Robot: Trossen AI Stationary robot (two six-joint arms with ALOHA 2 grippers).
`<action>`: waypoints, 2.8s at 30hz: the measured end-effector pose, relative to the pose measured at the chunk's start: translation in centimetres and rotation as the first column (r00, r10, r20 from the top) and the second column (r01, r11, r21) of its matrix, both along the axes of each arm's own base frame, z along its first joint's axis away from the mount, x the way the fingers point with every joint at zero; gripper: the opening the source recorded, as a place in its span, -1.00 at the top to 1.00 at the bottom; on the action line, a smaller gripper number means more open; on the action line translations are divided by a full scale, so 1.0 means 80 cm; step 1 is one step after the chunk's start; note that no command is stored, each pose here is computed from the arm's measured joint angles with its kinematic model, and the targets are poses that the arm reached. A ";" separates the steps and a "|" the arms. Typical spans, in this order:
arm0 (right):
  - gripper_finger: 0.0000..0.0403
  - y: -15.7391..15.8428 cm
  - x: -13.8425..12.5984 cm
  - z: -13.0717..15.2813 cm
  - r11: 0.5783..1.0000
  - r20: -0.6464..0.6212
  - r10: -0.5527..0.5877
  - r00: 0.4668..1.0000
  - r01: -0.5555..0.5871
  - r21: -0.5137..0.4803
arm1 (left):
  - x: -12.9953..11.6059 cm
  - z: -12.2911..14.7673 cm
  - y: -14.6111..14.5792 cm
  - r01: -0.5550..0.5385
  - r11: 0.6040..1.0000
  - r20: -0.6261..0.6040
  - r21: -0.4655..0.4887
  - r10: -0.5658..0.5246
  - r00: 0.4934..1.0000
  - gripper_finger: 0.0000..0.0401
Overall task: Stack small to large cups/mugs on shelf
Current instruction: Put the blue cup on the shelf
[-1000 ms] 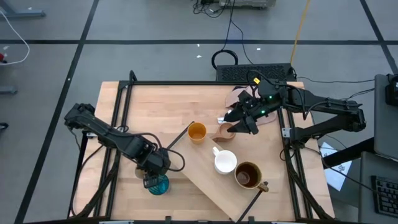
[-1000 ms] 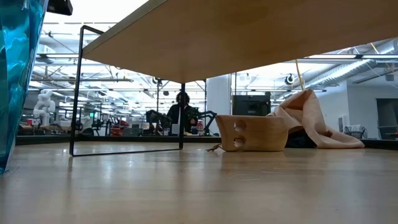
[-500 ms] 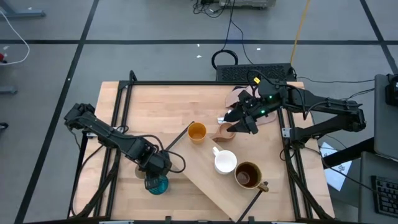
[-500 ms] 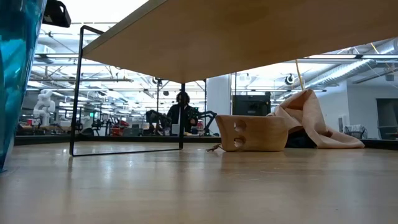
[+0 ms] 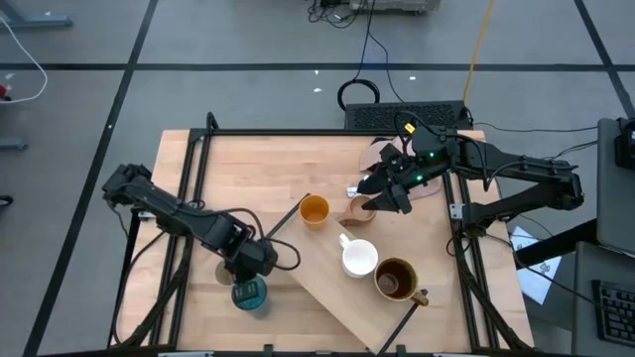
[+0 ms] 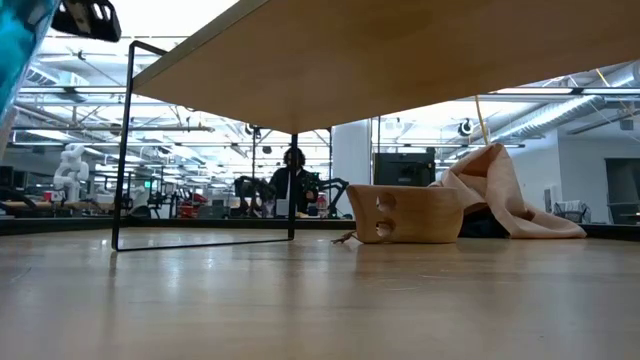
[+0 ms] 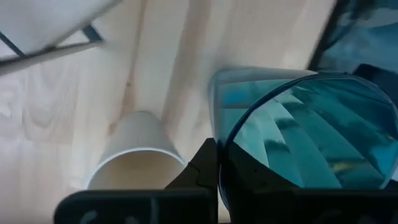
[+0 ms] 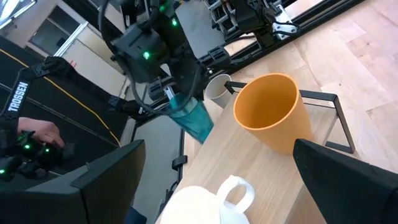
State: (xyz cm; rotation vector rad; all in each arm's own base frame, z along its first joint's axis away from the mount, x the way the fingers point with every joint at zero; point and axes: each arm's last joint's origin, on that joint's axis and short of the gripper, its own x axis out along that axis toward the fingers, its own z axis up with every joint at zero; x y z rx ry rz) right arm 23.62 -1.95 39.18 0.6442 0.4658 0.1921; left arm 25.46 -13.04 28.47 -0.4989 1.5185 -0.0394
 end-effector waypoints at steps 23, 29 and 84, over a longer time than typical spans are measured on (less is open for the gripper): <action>-0.99 0.009 0.001 0.005 0.994 0.029 0.080 0.996 -0.082 0.071 | 0.025 0.201 0.057 -0.038 0.976 0.520 -0.213 0.146 0.841 0.99; -0.99 0.018 0.003 0.007 0.991 0.046 0.106 0.993 -0.109 0.077 | 0.022 0.219 0.068 -0.046 0.978 0.577 -0.204 0.158 0.801 0.99; -0.99 0.130 -0.008 0.063 0.965 0.546 0.262 0.795 -0.205 -0.165 | 0.053 0.254 0.042 0.157 0.933 0.811 -0.325 0.190 0.554 0.98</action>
